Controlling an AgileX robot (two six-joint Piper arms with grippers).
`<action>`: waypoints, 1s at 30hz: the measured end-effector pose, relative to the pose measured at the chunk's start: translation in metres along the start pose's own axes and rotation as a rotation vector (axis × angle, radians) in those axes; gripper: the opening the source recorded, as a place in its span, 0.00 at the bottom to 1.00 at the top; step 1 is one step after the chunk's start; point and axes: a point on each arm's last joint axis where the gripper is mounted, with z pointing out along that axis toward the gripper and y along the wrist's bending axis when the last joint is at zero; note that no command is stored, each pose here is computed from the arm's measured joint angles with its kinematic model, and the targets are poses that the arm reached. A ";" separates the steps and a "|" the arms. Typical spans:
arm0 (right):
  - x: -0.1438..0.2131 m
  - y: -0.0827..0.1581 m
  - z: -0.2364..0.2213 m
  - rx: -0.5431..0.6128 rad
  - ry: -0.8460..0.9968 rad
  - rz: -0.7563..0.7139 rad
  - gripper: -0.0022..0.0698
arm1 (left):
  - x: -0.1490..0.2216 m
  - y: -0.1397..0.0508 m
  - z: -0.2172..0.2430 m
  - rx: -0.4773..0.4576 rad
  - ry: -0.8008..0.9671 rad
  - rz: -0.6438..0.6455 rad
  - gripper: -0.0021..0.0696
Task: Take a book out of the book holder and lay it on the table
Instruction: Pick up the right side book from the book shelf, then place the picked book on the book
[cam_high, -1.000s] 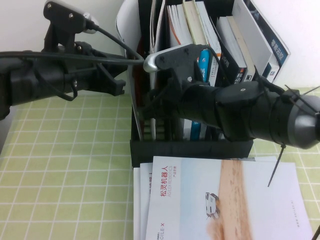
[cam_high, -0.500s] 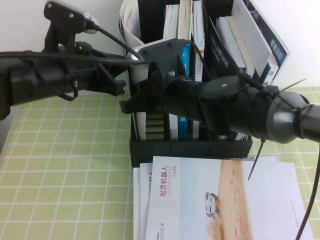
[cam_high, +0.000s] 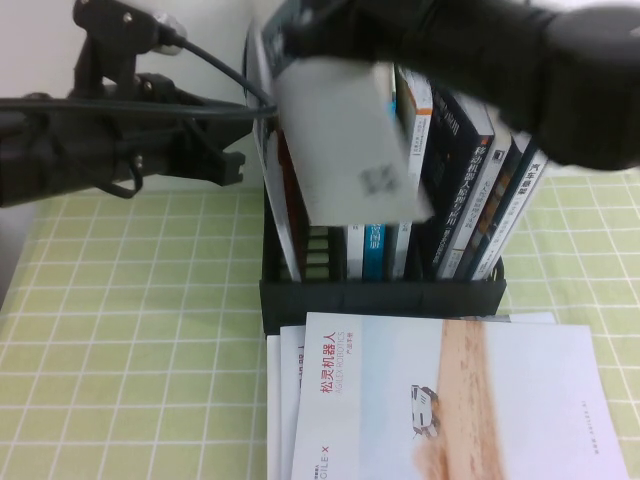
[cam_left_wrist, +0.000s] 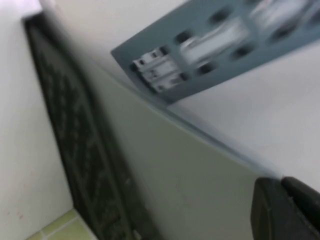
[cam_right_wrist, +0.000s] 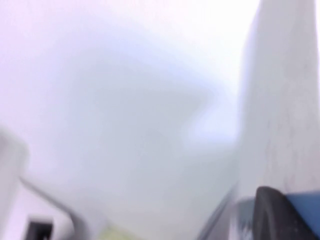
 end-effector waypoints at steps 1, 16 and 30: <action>-0.013 0.001 -0.010 -0.006 -0.033 0.002 0.04 | -0.004 -0.003 -0.005 0.006 -0.005 0.003 0.03; -0.070 0.050 -0.153 -0.712 0.013 -0.354 0.04 | -0.037 -0.046 -0.169 -0.219 0.014 -0.230 0.03; -0.009 0.020 -0.147 -0.484 0.685 -0.771 0.04 | 0.066 -0.107 -0.231 -0.292 0.105 -0.349 0.03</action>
